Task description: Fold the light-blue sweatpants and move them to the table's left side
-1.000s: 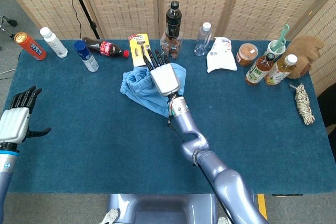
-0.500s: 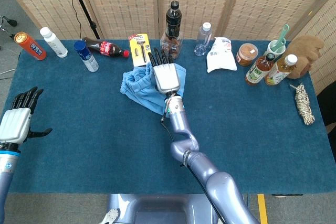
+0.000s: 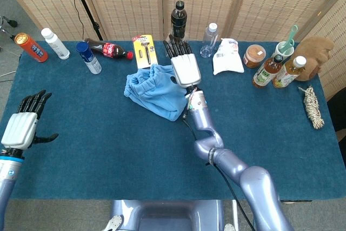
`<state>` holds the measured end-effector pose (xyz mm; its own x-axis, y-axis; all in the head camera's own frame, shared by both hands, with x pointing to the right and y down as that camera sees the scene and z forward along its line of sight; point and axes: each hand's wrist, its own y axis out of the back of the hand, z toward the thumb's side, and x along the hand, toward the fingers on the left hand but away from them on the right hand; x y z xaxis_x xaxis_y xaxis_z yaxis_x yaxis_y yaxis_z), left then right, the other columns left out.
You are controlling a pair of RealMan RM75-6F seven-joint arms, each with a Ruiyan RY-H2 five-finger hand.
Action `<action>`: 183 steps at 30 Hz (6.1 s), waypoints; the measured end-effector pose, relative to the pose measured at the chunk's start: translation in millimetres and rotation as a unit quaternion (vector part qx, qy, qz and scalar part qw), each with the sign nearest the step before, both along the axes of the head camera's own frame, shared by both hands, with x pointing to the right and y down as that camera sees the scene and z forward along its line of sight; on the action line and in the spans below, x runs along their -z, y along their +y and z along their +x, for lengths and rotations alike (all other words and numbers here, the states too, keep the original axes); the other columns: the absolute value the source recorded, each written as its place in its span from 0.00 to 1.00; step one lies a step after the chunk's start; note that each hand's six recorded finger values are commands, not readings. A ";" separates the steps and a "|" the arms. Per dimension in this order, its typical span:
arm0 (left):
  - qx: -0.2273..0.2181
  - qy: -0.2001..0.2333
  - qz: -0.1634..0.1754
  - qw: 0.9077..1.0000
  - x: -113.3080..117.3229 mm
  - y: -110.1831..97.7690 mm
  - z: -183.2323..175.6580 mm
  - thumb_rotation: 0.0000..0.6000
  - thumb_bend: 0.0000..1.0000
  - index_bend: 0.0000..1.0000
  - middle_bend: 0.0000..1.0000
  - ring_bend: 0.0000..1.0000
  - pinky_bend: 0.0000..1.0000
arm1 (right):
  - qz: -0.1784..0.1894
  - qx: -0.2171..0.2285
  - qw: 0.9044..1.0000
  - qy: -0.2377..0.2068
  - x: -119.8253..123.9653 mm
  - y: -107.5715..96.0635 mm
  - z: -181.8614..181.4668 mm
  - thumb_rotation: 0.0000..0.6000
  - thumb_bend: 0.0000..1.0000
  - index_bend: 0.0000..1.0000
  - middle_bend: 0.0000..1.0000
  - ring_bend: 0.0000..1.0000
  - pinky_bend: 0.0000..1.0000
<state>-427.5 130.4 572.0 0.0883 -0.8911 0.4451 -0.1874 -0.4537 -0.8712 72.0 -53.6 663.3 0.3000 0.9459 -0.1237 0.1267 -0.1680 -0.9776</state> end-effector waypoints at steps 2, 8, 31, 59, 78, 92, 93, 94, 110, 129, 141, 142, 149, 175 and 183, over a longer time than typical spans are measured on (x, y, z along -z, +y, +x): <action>-0.009 0.006 0.003 1.000 1.2 1.8 3.1 1.00 0.06 0.00 0.00 0.00 0.00 | 0.000 0.009 1.000 -0.005 7.1 3.1 9.3 1.00 0.00 0.00 0.00 0.00 0.13; -0.023 0.011 0.013 1.000 5.6 8.9 6.6 1.00 0.06 0.00 0.00 0.00 0.00 | -0.011 0.031 0.999 -0.015 37.1 23.4 49.1 1.00 0.00 0.00 0.00 0.00 0.09; -0.046 0.051 0.049 0.996 9.0 37.4 15.2 1.00 0.06 0.00 0.00 0.00 0.00 | -0.092 -0.056 0.991 0.079 95.6 209.3 324.2 1.00 0.00 0.00 0.00 0.00 0.06; -0.199 0.006 0.105 0.974 6.9 -2.6 78.2 1.00 0.06 0.00 0.00 0.00 0.00 | -0.082 -0.136 0.986 0.051 118.2 245.4 366.8 1.00 0.00 0.00 0.00 0.00 0.00; -0.393 -0.133 0.086 0.906 -63.7 -82.5 254.7 1.00 0.00 0.00 0.00 0.00 0.00 | -0.091 -0.160 0.981 0.060 105.8 240.2 375.7 1.00 0.00 0.00 0.00 0.00 0.00; -0.393 -0.193 0.041 0.898 -140.7 -110.7 302.5 1.00 0.00 0.00 0.00 0.00 0.00 | -0.098 -0.184 0.976 0.070 96.4 235.2 387.1 1.00 0.00 0.00 0.00 0.00 0.00; -0.392 -0.194 0.039 0.898 -143.9 -111.9 303.9 1.00 0.00 0.00 0.00 0.00 0.00 | -0.100 -0.184 0.975 0.070 95.6 235.2 386.9 1.00 0.00 0.00 0.00 0.00 0.00; -0.391 -0.196 0.035 0.899 -148.2 -113.4 305.3 1.00 0.00 0.00 0.00 0.00 0.00 | -0.100 -0.184 0.975 0.071 94.6 235.1 386.7 1.00 0.00 0.00 0.00 0.00 0.00; -0.380 -0.198 -0.001 0.904 -188.0 -115.9 318.2 1.00 0.00 0.00 0.00 0.00 0.00 | -0.091 -0.180 0.977 0.076 95.5 233.6 382.3 1.00 0.00 0.00 0.00 0.00 0.00; -0.378 -0.150 0.056 0.912 -181.1 -113.8 327.6 1.00 0.71 0.83 0.73 0.74 0.82 | -0.090 -0.174 0.979 0.060 99.6 234.7 377.9 1.00 0.00 0.00 0.00 0.00 0.00; -0.366 -0.136 0.106 0.915 -160.8 -124.5 301.4 1.00 0.76 0.88 0.77 0.78 0.87 | -0.090 -0.168 0.980 0.051 102.4 235.7 374.0 1.00 0.00 0.00 0.00 0.00 0.00; -0.365 -0.135 0.111 0.914 -158.2 -126.0 299.2 1.00 0.75 0.88 0.77 0.78 0.87 | -0.090 -0.168 0.980 0.051 102.7 235.7 373.7 1.00 0.00 0.00 0.00 0.00 0.00; -0.366 -0.123 0.138 0.912 -140.5 -130.3 288.0 1.00 0.75 0.88 0.77 0.78 0.87 | -0.086 -0.165 0.982 0.044 106.5 236.2 371.1 1.00 0.00 0.00 0.00 0.00 0.00; -0.325 -0.199 0.220 0.898 -41.5 -125.6 89.5 1.00 0.73 0.88 0.77 0.78 0.87 | -0.085 -0.129 0.988 0.013 118.0 243.9 348.6 1.00 0.00 0.00 0.00 0.00 0.00; -0.293 -0.251 0.196 0.901 -37.8 -119.9 11.0 1.00 0.73 0.88 0.77 0.78 0.87 | -0.090 -0.114 0.989 0.011 118.6 249.4 339.8 1.00 0.00 0.00 0.00 0.00 0.00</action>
